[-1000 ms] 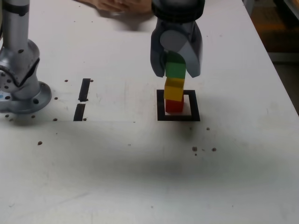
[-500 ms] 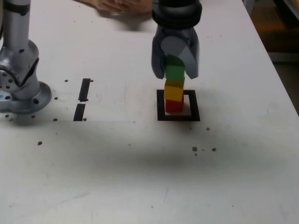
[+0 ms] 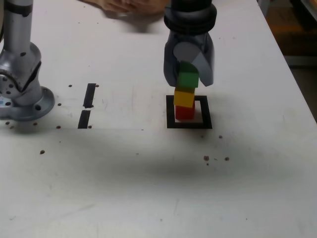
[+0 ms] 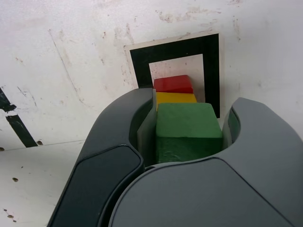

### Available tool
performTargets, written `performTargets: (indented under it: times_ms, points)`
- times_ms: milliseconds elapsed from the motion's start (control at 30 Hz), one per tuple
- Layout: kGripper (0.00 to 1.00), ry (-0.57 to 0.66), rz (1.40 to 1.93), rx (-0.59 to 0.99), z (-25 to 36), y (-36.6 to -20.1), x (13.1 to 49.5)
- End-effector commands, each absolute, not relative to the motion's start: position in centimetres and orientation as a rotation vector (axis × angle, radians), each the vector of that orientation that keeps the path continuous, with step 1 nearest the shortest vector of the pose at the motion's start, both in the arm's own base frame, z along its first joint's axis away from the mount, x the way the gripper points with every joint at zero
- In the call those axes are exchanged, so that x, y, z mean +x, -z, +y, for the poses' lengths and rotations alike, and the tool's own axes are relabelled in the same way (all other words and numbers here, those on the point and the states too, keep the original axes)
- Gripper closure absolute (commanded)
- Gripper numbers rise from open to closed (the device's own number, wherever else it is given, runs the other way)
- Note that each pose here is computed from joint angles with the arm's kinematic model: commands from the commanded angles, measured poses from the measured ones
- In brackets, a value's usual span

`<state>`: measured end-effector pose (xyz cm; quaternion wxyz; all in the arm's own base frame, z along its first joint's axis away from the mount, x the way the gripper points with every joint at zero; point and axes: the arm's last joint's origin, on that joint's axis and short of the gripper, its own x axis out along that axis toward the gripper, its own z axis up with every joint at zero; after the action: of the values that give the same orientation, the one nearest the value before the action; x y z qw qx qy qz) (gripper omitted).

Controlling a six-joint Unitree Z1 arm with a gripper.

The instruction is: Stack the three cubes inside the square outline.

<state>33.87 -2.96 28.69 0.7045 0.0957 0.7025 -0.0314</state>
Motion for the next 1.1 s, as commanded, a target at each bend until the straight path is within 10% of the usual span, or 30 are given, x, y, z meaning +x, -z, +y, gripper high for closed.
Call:
performTargets:
  times_ms: [0,533,833,1067]
  points:
    - [0.50,0.069,1.572,0.214,-2.9,-28.5,33.7]
    - [0.17,0.092,1.567,0.191,-3.0,-28.9,33.1]
    - [0.11,0.078,1.522,0.212,-3.0,-32.5,30.8]
    - [0.11,0.045,1.596,0.184,-2.6,-34.2,25.6]
